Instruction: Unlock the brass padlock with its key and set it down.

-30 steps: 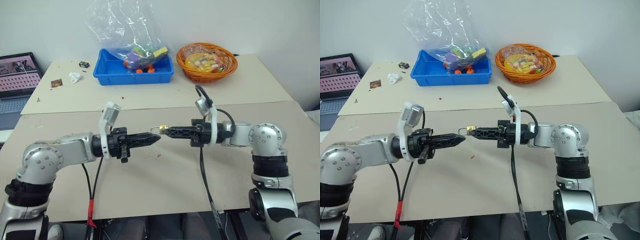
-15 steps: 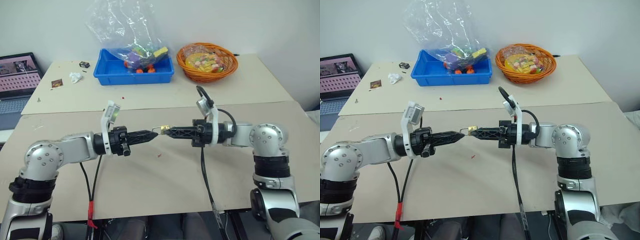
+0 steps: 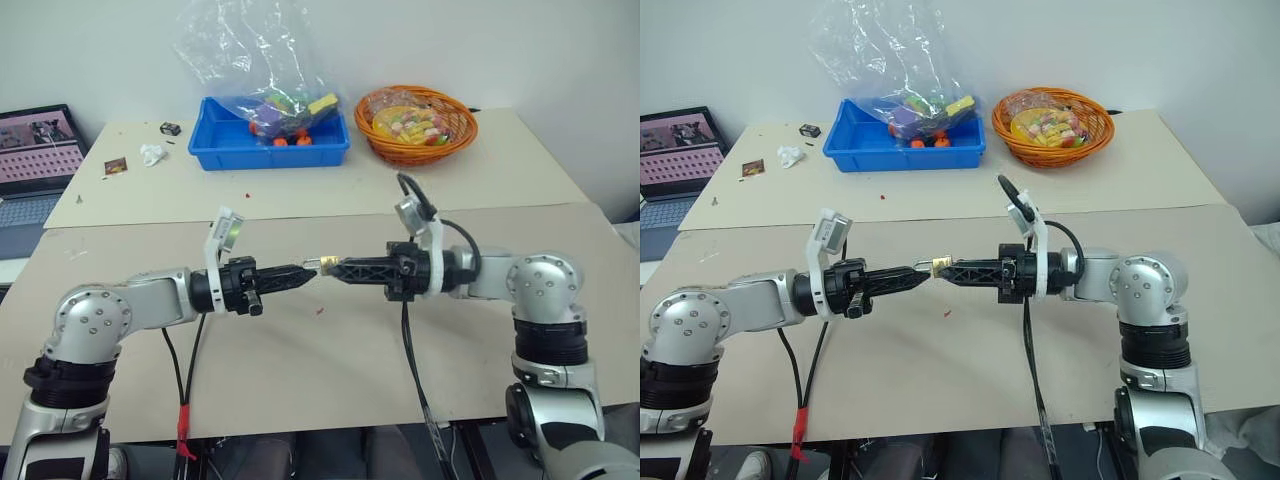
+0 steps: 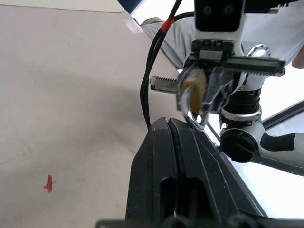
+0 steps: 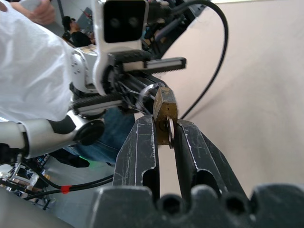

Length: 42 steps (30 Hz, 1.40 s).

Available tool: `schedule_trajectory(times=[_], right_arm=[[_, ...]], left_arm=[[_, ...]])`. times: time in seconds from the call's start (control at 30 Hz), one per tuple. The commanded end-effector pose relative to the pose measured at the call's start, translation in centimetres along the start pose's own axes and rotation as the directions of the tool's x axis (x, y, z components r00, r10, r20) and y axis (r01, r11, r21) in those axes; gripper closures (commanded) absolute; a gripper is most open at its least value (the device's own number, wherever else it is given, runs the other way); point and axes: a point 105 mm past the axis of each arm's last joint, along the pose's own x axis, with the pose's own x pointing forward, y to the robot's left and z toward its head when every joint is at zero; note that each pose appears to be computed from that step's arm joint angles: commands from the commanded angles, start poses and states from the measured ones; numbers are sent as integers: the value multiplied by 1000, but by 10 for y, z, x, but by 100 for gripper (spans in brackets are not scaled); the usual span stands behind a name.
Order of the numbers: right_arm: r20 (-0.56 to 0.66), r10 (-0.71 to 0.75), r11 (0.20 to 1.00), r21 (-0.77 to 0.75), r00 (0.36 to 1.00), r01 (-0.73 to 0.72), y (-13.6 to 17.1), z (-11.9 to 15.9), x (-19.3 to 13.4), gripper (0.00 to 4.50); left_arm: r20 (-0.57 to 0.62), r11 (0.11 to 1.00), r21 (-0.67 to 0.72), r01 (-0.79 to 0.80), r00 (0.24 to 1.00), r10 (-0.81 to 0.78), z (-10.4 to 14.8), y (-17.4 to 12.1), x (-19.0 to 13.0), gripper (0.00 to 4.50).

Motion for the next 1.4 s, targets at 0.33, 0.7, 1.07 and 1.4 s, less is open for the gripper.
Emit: schedule_trajectory(times=[0.33, 0.7, 1.07, 1.4], right_arm=[[58, 30, 999, -17, 998, -29, 1, 14, 0, 410], [31, 75, 996, -47, 997, -73, 14, 9, 1, 410], [-9, -5, 999, -47, 1000, 4, -1, -8, 5, 410], [-21, 17, 998, -58, 1000, -18, 2, -12, 4, 410]], left_arm=[[23, 999, 43, 29, 999, -30, 8, -12, -1, 445], [27, 999, 46, 21, 999, -22, 9, -10, 0, 445], [32, 999, 44, 28, 999, -29, 10, -13, 2, 445], [35, 999, 46, 27, 999, -29, 12, -14, 2, 445]])
